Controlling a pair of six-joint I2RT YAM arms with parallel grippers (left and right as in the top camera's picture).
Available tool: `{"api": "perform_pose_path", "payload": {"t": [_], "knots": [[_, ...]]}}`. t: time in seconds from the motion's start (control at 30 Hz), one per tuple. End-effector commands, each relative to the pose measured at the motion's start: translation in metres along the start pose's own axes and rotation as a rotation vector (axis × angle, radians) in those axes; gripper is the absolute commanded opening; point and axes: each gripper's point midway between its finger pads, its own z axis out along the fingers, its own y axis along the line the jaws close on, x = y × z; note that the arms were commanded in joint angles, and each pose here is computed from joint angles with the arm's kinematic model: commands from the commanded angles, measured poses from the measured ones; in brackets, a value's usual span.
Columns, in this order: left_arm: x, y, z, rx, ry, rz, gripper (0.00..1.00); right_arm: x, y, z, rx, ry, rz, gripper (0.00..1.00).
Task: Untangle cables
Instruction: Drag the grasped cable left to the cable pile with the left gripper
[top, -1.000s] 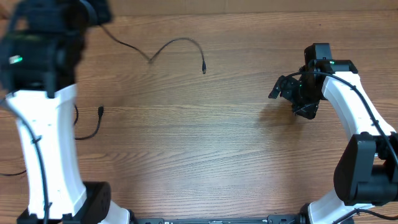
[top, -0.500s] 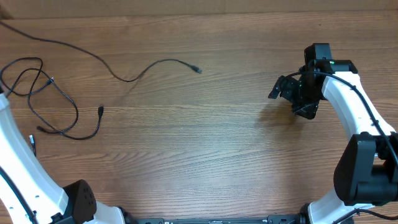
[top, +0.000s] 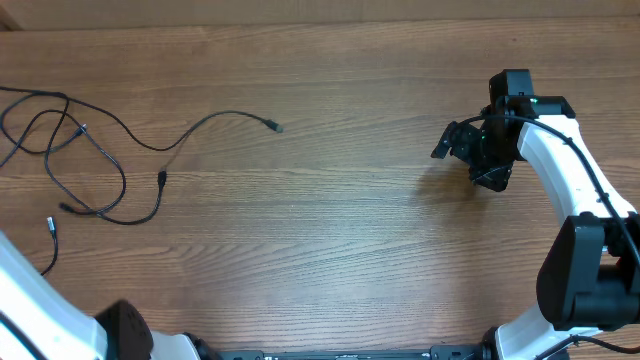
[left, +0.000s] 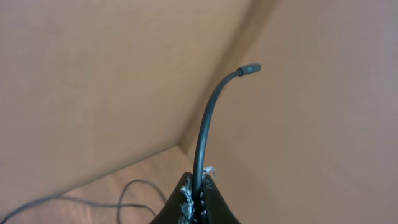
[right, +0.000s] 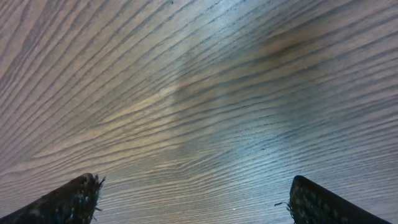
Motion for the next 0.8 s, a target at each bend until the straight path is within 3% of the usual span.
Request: {"api": "perform_pose_path", "payload": {"t": [0.0, 0.2, 0.57, 0.77], "knots": [[-0.025, -0.034, -0.062, 0.216, -0.065, 0.122, 0.04, 0.001, 0.002, 0.001, -0.002, -0.001, -0.01, 0.96], [-0.062, -0.047, -0.097, 0.28, -0.234, 0.221, 0.04, 0.005, 0.0, 0.001, 0.006, 0.014, -0.009, 0.96], [-0.127, 0.003, -0.134, -0.026, -0.525, 0.075, 0.04, 0.005, 0.0, 0.001, 0.007, 0.014, -0.01, 0.96], [-0.133, -0.004, -0.132, 0.009, -0.55, 0.072, 0.04, 0.002, 0.001, 0.001, 0.0, 0.002, -0.012, 0.96]]}}
